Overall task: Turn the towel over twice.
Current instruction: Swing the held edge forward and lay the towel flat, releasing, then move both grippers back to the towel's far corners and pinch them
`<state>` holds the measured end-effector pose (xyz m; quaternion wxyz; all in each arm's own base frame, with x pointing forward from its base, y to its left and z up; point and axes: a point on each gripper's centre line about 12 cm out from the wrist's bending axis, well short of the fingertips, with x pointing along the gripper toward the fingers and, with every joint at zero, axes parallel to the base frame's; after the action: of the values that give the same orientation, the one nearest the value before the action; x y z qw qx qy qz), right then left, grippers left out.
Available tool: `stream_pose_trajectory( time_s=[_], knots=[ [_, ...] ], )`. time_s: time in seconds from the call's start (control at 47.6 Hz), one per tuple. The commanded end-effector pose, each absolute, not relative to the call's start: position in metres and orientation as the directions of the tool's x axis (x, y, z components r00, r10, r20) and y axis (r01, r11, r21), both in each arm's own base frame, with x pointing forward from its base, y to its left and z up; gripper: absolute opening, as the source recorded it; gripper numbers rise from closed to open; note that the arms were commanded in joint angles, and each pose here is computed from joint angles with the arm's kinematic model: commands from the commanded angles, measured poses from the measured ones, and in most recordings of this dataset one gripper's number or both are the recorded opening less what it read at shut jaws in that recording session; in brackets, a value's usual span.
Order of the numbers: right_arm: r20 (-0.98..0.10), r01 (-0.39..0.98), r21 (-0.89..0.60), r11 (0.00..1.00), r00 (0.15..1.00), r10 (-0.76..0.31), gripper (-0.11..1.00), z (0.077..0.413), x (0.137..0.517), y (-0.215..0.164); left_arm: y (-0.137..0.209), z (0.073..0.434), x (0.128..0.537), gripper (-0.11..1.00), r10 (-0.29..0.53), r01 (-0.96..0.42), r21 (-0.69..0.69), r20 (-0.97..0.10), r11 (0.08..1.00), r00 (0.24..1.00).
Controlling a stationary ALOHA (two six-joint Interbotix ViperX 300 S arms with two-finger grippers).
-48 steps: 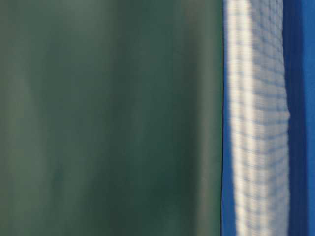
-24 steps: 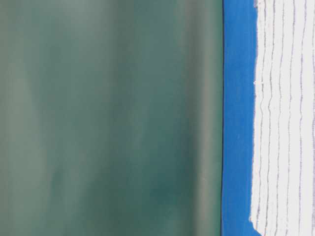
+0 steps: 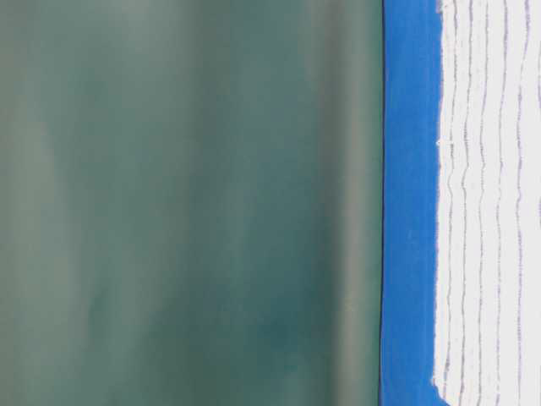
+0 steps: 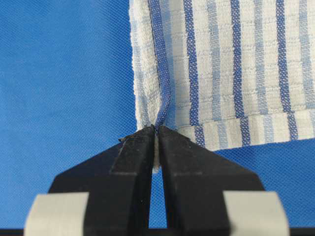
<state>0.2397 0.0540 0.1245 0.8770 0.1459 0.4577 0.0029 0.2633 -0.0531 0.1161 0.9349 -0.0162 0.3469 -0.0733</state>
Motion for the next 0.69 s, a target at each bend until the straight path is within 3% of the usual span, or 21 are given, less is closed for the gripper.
stream_pose_trajectory(
  time_s=[0.0,0.273,0.315,0.483,0.525,0.588,0.672],
  knots=[
    [-0.789,0.127,0.273,0.954,0.597,0.146,0.06,0.131,0.244,0.057,-0.055,0.121,0.268,0.04,-0.152,0.13,-0.082,-0.638,0.988,0.755],
    [-0.785,0.139,0.285,0.948,0.601,0.148,0.07,0.132,0.246,0.057,-0.055,0.127,0.272,0.07,-0.152,0.121,-0.092,-0.63,0.988,0.762],
    [-0.784,0.139,0.286,0.948,0.603,0.148,0.09,0.133,0.247,0.057,-0.056,0.129,0.274,0.16,-0.154,0.119,-0.099,-0.625,0.988,0.765],
    [-0.769,0.126,0.289,0.949,0.621,0.152,0.56,0.142,0.253,0.059,-0.057,0.136,0.273,0.65,-0.156,0.118,-0.103,-0.626,0.988,0.764],
    [-0.767,0.121,0.287,0.95,0.624,0.152,0.64,0.145,0.254,0.059,-0.056,0.14,0.272,0.76,-0.157,0.123,-0.097,-0.625,0.988,0.765],
    [-0.759,0.105,0.28,0.954,0.633,0.153,0.63,0.152,0.255,0.059,-0.055,0.147,0.272,0.89,-0.155,0.122,-0.095,-0.62,0.988,0.769],
    [-0.738,0.085,0.262,0.961,0.66,0.143,0.59,0.165,0.258,0.055,-0.05,0.159,0.271,0.88,-0.142,0.107,-0.094,-0.613,0.99,0.777]
  ],
)
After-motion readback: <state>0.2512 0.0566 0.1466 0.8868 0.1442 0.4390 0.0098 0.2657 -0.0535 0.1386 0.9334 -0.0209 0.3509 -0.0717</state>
